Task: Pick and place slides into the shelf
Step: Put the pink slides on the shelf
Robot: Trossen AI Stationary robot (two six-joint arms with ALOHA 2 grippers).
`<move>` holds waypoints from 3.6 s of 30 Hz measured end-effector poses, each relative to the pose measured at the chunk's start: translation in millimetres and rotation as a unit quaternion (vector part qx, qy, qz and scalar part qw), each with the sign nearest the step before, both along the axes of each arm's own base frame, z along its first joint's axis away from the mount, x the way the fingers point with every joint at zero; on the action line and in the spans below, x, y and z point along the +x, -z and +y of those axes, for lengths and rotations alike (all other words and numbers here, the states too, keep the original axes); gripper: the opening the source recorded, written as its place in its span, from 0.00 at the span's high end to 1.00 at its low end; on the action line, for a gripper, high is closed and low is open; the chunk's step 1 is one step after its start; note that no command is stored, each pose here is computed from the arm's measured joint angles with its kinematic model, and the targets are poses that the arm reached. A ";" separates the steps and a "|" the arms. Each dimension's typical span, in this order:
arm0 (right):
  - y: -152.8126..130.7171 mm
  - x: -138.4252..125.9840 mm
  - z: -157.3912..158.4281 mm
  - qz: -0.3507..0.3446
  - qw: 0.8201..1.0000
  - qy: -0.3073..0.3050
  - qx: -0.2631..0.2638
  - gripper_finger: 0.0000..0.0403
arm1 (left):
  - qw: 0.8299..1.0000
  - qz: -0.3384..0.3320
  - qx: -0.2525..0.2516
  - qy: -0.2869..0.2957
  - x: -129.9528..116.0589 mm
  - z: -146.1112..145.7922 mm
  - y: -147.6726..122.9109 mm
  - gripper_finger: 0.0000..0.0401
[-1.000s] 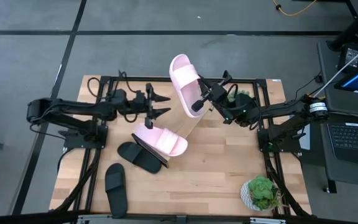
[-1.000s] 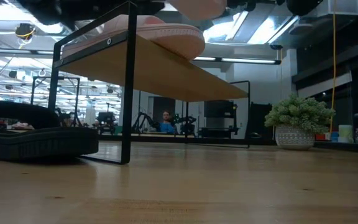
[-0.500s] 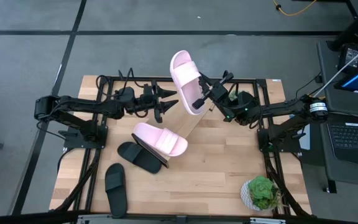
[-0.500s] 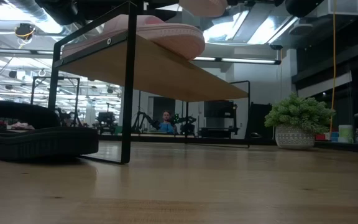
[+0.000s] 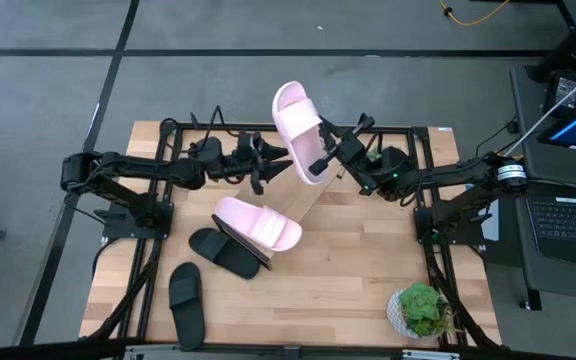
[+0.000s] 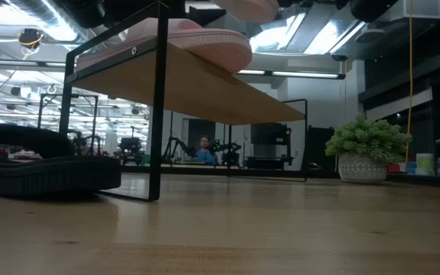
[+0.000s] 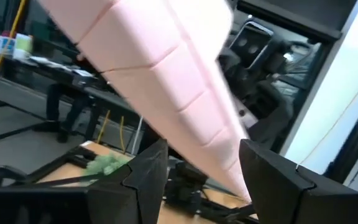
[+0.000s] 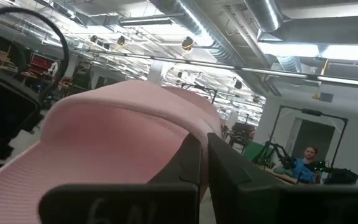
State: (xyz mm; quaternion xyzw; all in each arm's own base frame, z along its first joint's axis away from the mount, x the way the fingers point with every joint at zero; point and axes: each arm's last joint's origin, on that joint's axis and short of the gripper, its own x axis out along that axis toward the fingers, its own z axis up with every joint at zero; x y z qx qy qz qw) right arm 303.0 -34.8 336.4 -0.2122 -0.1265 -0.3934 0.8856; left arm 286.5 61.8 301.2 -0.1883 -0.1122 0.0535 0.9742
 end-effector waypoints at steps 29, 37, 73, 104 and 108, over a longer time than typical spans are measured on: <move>6.6 6.5 -7.2 0.001 1.000 -0.013 -0.013 0.97 | 0.998 -0.034 -0.035 -0.038 1.2 -8.3 -6.8 0.53; 7.4 8.2 -5.8 0.001 0.999 -0.032 -0.024 0.97 | 0.997 -0.038 -0.035 -0.052 0.5 -6.1 -7.6 0.53; 8.0 9.8 3.4 0.005 0.998 -0.060 -0.035 0.97 | 0.998 -0.023 -0.045 -0.046 -1.2 5.2 -4.5 0.53; 7.9 10.1 37.6 0.030 0.994 -0.100 -0.022 0.76 | 0.996 -0.015 0.066 -0.062 -17.3 22.2 -15.7 0.80; 12.9 11.2 47.7 0.050 0.993 -0.106 -0.016 0.69 | 0.992 -0.051 0.079 -0.084 -26.2 25.7 -28.8 0.80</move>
